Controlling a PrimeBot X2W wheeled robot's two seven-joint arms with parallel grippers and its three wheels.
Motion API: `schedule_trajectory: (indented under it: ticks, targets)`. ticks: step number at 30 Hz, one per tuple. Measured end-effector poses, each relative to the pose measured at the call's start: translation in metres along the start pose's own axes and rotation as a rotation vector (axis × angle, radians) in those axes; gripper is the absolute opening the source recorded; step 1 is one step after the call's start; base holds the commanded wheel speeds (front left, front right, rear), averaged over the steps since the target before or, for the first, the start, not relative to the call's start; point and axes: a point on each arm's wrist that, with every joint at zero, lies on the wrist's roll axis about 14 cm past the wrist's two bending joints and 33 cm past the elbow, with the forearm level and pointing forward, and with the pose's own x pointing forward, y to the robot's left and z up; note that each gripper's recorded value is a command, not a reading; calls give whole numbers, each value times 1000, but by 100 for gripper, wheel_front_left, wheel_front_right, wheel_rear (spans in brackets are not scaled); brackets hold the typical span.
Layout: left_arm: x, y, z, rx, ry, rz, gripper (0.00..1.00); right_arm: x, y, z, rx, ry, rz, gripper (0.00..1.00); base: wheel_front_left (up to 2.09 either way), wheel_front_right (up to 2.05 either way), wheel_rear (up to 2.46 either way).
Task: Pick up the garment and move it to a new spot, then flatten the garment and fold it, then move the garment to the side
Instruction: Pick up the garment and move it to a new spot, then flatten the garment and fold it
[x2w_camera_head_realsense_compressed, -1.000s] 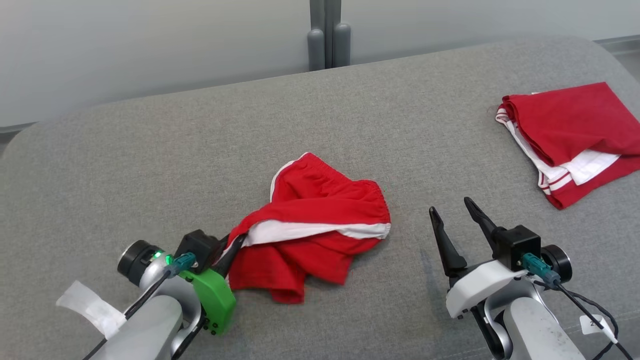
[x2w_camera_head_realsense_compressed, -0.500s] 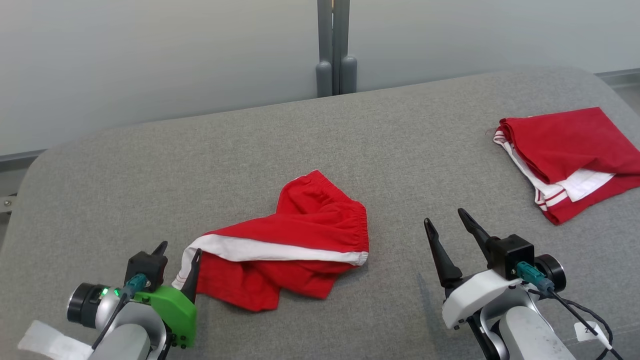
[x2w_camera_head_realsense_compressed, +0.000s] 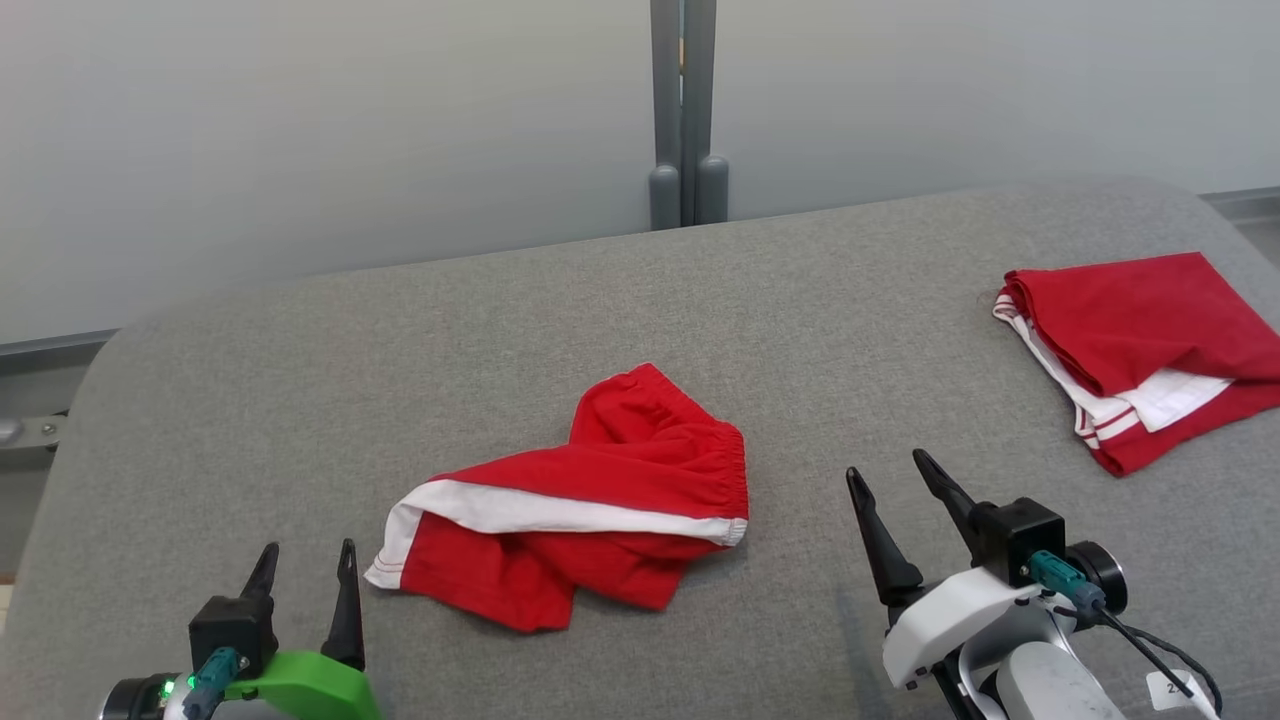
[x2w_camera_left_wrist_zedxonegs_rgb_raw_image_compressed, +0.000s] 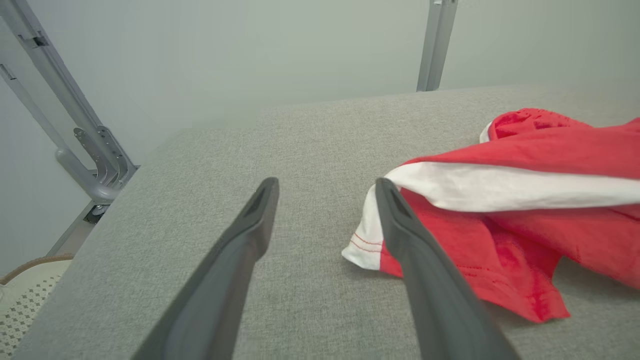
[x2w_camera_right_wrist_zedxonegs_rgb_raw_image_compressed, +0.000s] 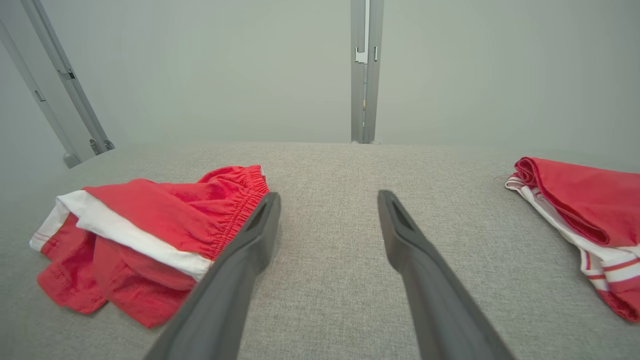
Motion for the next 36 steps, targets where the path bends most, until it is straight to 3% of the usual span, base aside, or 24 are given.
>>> schedule_trajectory:
  ticks: [11, 36]
  targets:
    - [-35, 13, 23, -22, -126, 66, 100, 6, 19, -9, 17, 25, 51, 100, 0, 0, 0]
    - [-63, 17, -8, -61, -54, 92, 100, 32, 58, -59, 87, 183, 159, 100, 0, 0, 0]
